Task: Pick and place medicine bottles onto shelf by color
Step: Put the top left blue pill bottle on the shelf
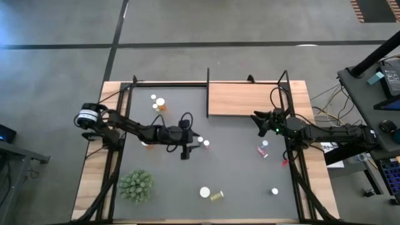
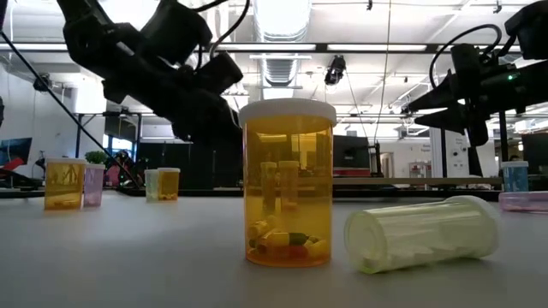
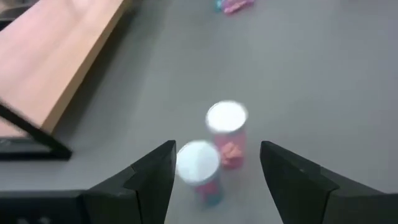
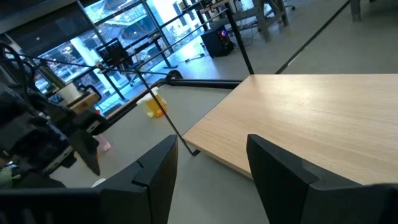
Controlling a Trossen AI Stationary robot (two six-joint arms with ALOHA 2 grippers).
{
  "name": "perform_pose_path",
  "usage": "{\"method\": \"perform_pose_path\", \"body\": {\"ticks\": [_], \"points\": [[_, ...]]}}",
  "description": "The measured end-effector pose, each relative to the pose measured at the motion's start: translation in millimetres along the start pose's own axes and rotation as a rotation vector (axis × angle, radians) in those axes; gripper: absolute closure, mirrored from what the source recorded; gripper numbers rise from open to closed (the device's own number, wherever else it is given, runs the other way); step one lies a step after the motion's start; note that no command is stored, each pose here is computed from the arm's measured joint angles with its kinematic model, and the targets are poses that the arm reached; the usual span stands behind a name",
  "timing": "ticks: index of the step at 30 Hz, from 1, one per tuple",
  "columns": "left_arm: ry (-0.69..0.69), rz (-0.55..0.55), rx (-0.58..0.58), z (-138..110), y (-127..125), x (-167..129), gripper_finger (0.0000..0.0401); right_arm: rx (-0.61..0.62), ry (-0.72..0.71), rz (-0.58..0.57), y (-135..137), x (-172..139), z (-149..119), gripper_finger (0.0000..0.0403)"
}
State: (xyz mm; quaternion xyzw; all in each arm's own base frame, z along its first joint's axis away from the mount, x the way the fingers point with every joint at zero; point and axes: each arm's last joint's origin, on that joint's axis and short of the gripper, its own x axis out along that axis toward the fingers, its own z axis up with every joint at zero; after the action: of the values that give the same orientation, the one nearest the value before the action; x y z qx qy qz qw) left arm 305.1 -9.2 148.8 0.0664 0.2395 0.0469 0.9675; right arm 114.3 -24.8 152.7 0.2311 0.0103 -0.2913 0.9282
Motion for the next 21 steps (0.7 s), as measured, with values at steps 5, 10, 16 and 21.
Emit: {"method": "perform_pose_path", "body": {"ticks": [5,10,16,21], "points": [[0.021,0.029,0.002,-6,0,6,0.0184,0.000,0.000,0.000,0,0,0,0.0220],[0.007,0.048,-0.029,-11,0,13,0.0184,0.000,0.000,-0.001,0,0,0,0.0220],[-0.004,0.088,-0.034,-16,0,20,0.0184,0.000,0.000,0.000,0,0,0,0.0220],[-0.004,0.098,-0.034,-16,0,21,0.0200,0.000,0.000,0.000,0,0,0,0.0220]]}}
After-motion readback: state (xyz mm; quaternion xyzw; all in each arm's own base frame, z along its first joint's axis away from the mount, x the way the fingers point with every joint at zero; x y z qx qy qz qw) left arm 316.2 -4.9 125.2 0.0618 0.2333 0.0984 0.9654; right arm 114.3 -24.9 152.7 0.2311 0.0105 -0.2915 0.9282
